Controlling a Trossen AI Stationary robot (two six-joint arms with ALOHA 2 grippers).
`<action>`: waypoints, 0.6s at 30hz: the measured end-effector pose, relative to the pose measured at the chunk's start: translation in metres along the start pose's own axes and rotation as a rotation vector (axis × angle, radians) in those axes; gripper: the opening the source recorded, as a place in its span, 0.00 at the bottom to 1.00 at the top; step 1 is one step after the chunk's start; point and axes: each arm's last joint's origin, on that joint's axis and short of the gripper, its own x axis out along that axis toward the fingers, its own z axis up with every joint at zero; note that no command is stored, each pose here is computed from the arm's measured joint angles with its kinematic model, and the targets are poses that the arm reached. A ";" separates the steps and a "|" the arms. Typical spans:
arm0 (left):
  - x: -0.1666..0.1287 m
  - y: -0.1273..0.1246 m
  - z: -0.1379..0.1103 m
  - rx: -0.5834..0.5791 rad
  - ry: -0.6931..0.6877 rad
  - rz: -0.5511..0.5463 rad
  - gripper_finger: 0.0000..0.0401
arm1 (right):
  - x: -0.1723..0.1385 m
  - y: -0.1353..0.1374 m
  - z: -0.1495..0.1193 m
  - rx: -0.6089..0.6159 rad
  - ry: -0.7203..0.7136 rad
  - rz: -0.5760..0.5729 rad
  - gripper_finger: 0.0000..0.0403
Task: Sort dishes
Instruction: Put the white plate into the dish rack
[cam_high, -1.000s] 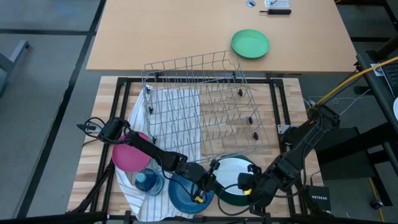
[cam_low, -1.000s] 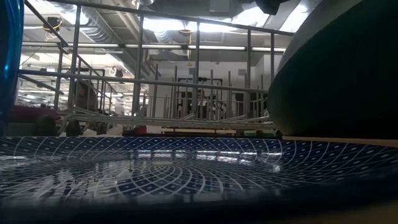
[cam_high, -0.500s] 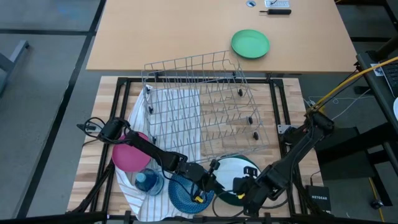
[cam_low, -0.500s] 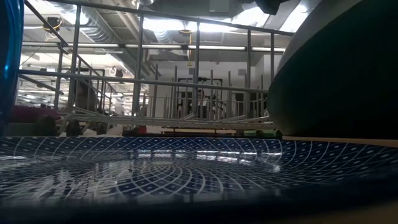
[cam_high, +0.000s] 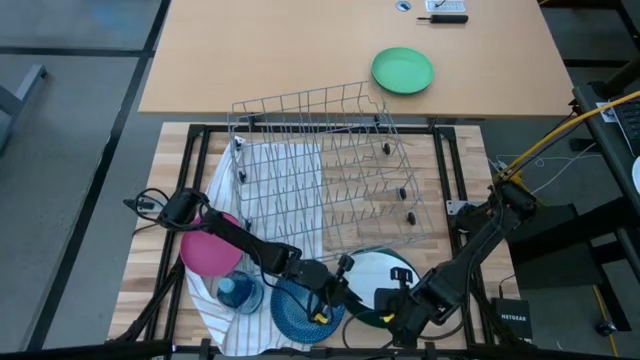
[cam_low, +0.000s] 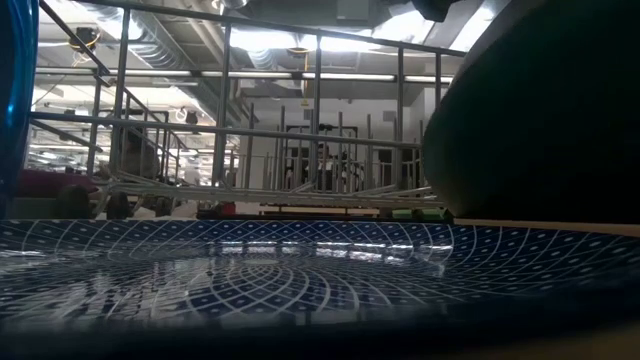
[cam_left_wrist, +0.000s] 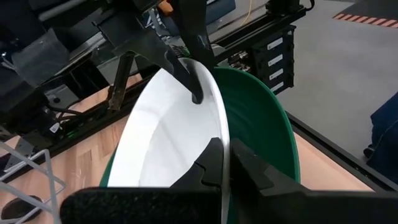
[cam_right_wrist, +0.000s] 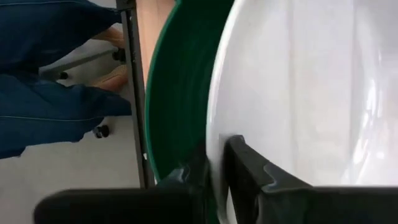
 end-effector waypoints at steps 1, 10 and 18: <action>0.000 0.000 0.000 0.000 0.002 -0.002 0.00 | 0.000 0.000 0.000 -0.003 -0.002 0.001 0.09; 0.000 -0.001 -0.001 -0.031 0.005 -0.022 0.09 | 0.002 0.001 0.002 -0.014 -0.019 0.007 0.10; 0.000 -0.002 -0.004 -0.098 0.041 -0.080 0.19 | 0.002 0.001 0.003 -0.040 -0.037 -0.002 0.09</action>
